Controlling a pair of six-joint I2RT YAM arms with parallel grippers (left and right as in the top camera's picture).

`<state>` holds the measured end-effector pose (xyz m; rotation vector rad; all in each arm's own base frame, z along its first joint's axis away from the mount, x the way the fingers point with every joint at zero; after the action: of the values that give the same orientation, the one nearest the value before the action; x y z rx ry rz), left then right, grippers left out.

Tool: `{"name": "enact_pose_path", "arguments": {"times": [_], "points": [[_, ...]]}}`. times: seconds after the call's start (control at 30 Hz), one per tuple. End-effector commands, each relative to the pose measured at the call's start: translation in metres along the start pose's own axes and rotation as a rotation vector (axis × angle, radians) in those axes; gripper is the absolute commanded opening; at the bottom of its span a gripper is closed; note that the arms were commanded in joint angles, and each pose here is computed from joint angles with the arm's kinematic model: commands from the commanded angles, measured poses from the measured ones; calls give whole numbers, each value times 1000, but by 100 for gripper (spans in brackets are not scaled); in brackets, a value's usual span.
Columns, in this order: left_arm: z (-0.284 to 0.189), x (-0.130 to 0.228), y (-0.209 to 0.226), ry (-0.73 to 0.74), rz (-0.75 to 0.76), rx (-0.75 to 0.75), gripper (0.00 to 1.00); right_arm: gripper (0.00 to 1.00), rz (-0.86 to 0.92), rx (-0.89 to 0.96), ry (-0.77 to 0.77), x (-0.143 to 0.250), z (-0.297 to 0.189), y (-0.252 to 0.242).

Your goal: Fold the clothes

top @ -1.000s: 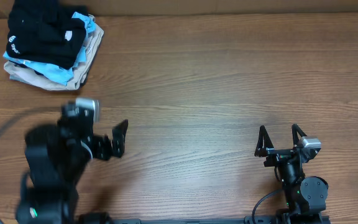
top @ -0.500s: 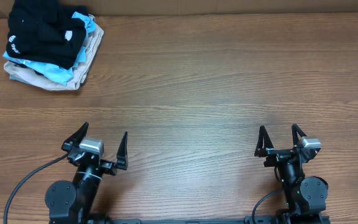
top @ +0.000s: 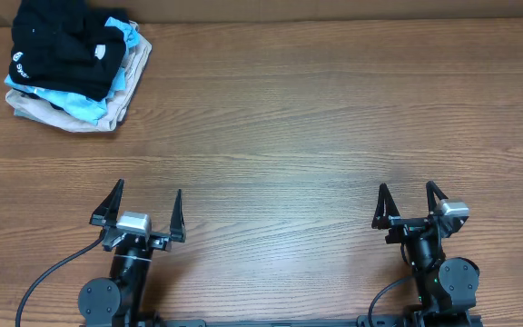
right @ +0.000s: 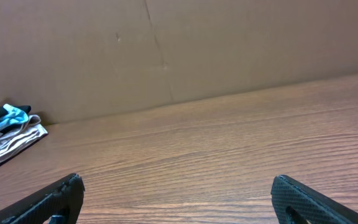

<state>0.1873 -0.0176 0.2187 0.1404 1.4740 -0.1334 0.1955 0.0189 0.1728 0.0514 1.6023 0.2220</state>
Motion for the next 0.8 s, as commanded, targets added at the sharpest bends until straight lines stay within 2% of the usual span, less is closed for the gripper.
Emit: {"name": "enact_pose_path", "arguments": {"times": [0.0,0.4,0.47,0.77], "points": [[2,12,4,-4,2,-30,100,100,1,7,-6,1,0,-2],[2,57,5,153,-41,-39,100,100,1,7,-7,1,0,-1],[2,56,6,151,-85,-50,100,100,1,7,-6,1,0,-2],[2,56,6,147,-82,-51,100,100,1,7,-6,1,0,-2]]}}
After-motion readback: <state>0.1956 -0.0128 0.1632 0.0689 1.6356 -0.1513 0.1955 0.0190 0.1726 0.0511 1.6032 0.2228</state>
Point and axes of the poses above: each gripper's point midway between its finger pads, its own z axis out along the fingers, its own y axis along the line the jaws close on, x = y × z, the point moved 5 cm from there along -z, back along the fingers, and after that the axes turned 3 degrees about -z, right-handed, at the moved point
